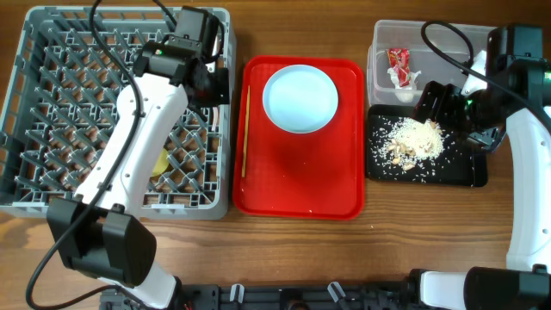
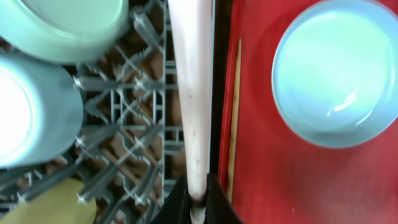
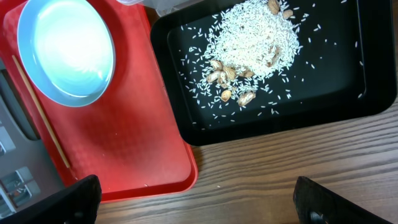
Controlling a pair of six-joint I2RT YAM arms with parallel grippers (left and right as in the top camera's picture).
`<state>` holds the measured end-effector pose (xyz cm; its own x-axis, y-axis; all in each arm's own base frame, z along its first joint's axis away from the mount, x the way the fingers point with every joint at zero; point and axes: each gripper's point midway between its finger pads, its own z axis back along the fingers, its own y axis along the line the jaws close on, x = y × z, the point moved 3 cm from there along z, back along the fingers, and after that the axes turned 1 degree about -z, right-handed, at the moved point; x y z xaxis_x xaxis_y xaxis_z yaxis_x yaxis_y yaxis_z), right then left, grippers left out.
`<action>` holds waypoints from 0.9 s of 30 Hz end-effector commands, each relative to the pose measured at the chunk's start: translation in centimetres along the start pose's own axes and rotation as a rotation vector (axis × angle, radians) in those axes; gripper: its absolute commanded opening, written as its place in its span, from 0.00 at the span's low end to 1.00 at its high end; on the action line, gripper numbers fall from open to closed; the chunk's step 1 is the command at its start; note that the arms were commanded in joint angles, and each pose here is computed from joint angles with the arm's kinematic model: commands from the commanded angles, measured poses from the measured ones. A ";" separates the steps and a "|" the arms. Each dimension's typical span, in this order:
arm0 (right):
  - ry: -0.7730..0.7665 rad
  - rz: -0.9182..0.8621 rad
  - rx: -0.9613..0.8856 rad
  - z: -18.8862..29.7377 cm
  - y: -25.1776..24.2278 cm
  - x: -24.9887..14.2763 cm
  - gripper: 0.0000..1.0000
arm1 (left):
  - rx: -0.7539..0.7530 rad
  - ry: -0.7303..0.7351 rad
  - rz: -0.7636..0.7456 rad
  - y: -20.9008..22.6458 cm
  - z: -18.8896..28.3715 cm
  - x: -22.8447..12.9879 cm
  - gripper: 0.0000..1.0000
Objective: Sort waste into correct bins and load items into the dishwasher rack
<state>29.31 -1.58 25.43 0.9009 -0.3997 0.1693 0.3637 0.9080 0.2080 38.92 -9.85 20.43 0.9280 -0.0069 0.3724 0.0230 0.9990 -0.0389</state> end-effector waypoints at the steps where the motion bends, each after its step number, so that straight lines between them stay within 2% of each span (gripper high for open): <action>1: -0.024 0.006 -0.004 0.7 -0.1 0.0 1.00 | 0.008 -0.029 0.014 1.5 0.1 0.9 0.04; 7: -0.021 0.005 -0.004 0.7 -0.1 0.0 1.00 | 0.028 0.064 0.010 1.5 -4.3 0.3 0.07; 8: -0.022 0.005 -0.005 0.7 -0.1 0.0 1.00 | 0.030 0.071 0.010 1.5 -4.6 0.3 0.14; 10: -0.022 0.005 -0.004 0.7 -0.1 0.0 1.00 | 0.033 0.084 0.009 1.5 -5.0 0.1 0.38; 12: -0.022 0.005 -0.005 0.7 -0.1 0.0 1.00 | 0.016 0.053 0.010 1.2 -4.5 0.8 0.54; 13: -0.023 0.006 -0.004 0.7 -0.1 0.0 1.00 | -0.008 0.031 0.006 0.7 -3.5 1.3 0.58; 16: -0.026 0.006 -0.004 0.7 -0.1 0.1 1.00 | -0.118 -0.023 -0.041 -2.6 -0.5 1.5 0.63; 19: -0.025 0.005 -0.004 0.7 -0.1 0.1 1.00 | -0.165 0.053 -0.057 -7.2 -1.2 -1.2 0.64; 22: -0.023 0.006 -0.004 0.7 -0.1 0.0 1.00 | -0.111 0.123 -0.057 -9.4 -3.3 -4.3 0.64; 27: -0.022 0.005 -0.004 0.7 -0.1 0.0 1.00 | 0.003 0.244 -0.076 -8.7 -8.5 -8.6 0.64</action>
<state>29.24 -1.58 25.42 0.9013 -0.4001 0.1664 0.3647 0.9078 0.2073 34.26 -19.72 12.58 0.9720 -0.1349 0.1926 0.1501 0.9864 -0.0664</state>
